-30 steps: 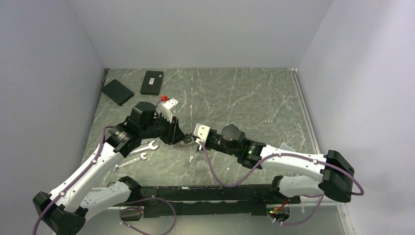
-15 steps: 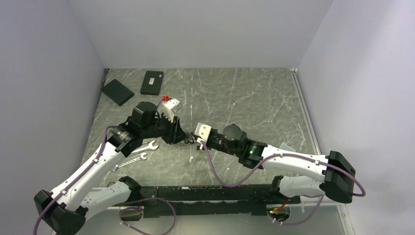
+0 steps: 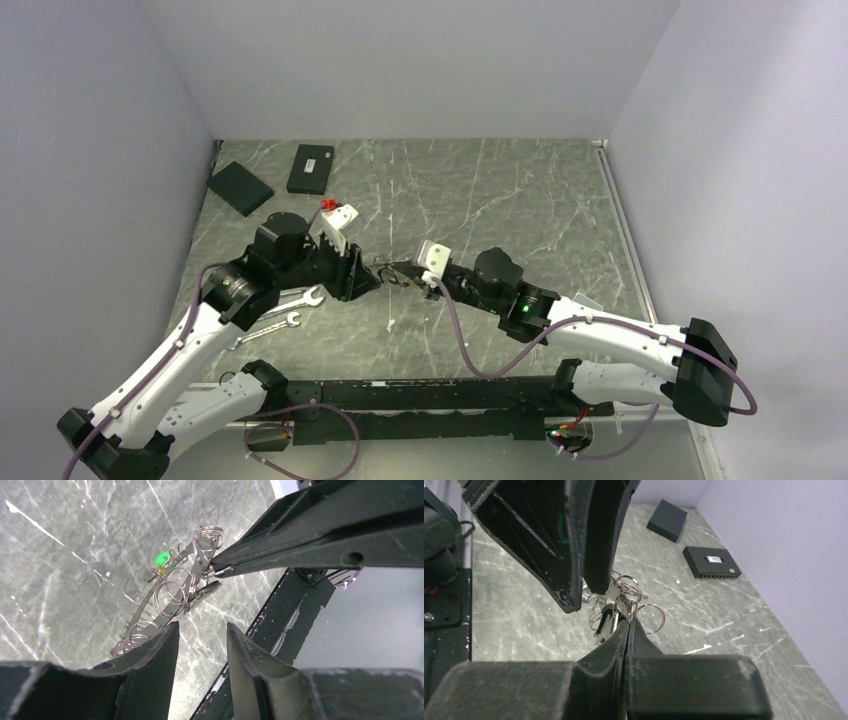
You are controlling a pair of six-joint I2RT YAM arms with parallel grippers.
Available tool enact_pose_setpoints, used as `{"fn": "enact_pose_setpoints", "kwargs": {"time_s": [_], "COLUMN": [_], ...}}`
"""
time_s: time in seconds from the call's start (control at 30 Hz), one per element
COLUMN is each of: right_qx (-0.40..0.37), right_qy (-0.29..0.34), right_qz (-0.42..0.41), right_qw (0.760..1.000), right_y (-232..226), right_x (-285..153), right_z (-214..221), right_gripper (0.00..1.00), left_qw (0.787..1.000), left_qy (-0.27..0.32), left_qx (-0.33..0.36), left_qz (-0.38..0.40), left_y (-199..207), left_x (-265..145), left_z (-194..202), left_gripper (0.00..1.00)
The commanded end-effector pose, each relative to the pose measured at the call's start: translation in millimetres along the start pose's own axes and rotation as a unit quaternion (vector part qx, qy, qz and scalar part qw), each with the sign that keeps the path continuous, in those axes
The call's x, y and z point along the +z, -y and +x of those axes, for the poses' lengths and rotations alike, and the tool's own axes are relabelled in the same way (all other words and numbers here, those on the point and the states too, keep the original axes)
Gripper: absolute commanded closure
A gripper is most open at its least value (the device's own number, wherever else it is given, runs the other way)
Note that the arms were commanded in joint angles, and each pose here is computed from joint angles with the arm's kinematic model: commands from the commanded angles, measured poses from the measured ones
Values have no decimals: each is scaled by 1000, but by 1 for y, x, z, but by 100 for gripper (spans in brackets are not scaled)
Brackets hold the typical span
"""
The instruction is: Put the keys on the keyring
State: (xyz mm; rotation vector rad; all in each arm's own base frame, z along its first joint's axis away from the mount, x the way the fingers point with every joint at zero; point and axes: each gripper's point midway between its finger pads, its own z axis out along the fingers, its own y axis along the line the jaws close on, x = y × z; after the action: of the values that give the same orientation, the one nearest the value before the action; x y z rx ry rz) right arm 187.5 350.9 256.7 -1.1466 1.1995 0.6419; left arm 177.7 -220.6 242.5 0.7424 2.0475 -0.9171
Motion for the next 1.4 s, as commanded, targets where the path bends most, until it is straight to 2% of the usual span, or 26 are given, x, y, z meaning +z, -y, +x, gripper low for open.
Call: {"fn": "enact_pose_setpoints", "kwargs": {"time_s": [0.0, 0.13, 0.23, 0.43, 0.57, 0.7, 0.97, 1.1, 1.23, 1.3, 1.33, 1.37], "right_qx": [27, 44, 60, 138, 191, 256, 426, 457, 481, 484, 483, 483], "right_qy": [97, 109, 94, 31, -34, -71, -134, -131, -94, -96, -103, -111], "right_qz": [-23, -24, -15, 11, -14, 4, 46, 96, 85, 79, 81, 83], "right_qw": [995, 993, 994, 990, 981, 964, 894, 874, 867, 866, 866, 865], "right_y": [0, 2, 7, 22, 15, 14, 51, 93, 115, 117, 119, 119], "right_x": [-3, -4, 0, 14, 19, 17, 43, 41, 38, 37, 38, 38], "right_z": [-48, -56, -54, -30, -6, 25, 123, 174, 192, 199, 203, 206], "right_gripper": [100, 100, 100, 100, 100, 100, 100, 100, 100, 86, 75, 58], "left_qw": [997, 998, 997, 998, 997, 995, 993, 993, 995, 996, 996, 996], "left_qy": [52, 47, 58, 56, 60, 56, 52, 42, 11, 5, 4, 4], "left_qx": [48, 37, 27, 27, 38, 43, 54, 56, 50, 50, 50, 50], "left_qz": [-6, 22, 52, 24, -17, -63, -90, -93, -83, -76, -74, -74], "left_y": [7, 14, 24, 17, 8, -9, -24, -30, -31, -30, -29, -29], "left_x": [-21, -17, -16, -23, -37, -43, -40, -31, -22, -19, -19, -19], "left_z": [-26, -14, -11, -5, -3, 10, 25, 32, 37, 39, 39, 39], "left_gripper": [54, 52, 51, 51, 50, 50, 50, 50, 51, 51, 51, 51]}}
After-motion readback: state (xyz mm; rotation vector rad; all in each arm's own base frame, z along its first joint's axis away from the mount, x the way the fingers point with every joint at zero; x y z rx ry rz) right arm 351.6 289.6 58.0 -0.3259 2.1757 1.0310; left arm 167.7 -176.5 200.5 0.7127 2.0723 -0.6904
